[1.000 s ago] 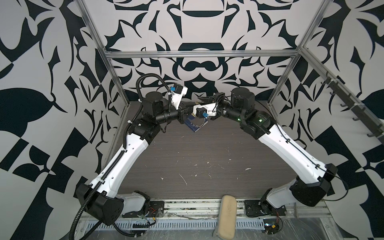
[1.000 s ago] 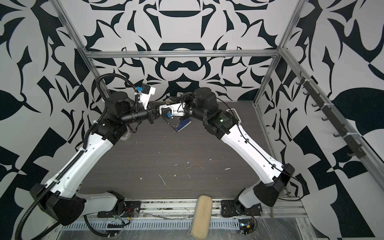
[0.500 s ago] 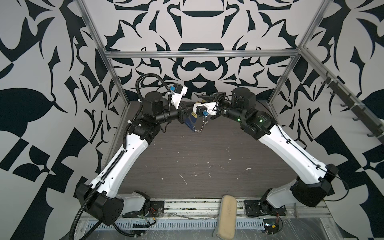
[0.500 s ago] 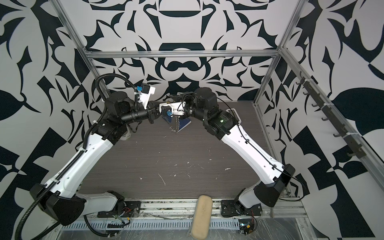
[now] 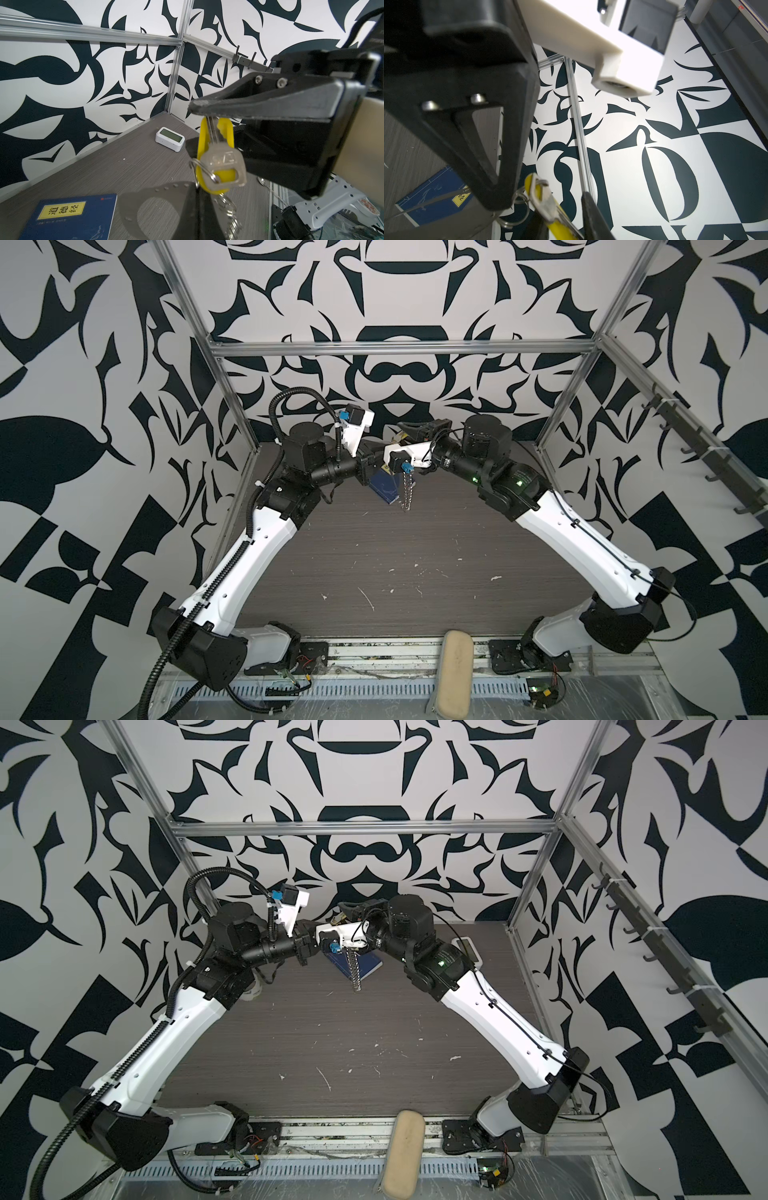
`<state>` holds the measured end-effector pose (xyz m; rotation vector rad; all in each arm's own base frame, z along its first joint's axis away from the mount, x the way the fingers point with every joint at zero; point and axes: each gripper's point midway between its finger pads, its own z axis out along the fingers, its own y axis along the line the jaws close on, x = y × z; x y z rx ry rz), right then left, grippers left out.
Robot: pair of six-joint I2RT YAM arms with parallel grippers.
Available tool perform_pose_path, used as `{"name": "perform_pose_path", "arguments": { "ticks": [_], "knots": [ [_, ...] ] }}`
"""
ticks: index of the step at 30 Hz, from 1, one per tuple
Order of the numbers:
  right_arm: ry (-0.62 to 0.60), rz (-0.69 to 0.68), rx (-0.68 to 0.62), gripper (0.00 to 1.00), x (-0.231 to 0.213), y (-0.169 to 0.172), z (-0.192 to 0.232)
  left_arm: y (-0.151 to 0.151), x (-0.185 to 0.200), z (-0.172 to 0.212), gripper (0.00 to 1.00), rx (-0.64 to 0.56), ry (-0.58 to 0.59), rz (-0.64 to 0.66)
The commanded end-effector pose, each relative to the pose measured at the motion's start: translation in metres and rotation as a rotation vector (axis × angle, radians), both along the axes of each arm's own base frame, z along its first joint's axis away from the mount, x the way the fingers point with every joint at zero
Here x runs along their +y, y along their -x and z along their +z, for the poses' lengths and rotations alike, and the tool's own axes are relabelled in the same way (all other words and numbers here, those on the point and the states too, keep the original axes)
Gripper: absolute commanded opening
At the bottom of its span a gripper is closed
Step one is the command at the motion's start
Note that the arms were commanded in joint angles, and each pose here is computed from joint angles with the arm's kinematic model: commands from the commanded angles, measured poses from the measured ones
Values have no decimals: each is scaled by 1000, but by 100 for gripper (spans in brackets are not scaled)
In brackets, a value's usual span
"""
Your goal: Remove the keys from the keyring
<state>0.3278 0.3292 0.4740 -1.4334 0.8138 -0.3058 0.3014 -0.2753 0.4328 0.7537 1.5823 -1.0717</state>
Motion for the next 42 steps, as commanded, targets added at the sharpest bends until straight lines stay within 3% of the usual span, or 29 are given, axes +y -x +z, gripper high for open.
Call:
{"name": "perform_pose_path", "arguments": {
  "ticks": [1, 9, 20, 26, 32, 42],
  "knots": [
    [-107, 49, -67, 29, -1, 15, 39, 5, -3, 21, 0, -46, 38, -32],
    [-116, 122, -43, 29, 8, 28, 45, 4, -5, 22, 0, -42, 48, -41],
    [-114, 122, -74, 30, 10, 32, 57, 5, -4, 21, 0, -46, 47, -38],
    [-27, 23, -139, 29, 7, 20, 56, 3, -4, 17, 0, -41, 44, -35],
    [29, 11, -156, 30, 8, 17, 49, 4, -4, 18, 0, -45, 46, -33],
    [-42, 154, -50, 31, 6, 53, 67, 6, -3, 21, 0, -62, 53, -34]
  ]
}}
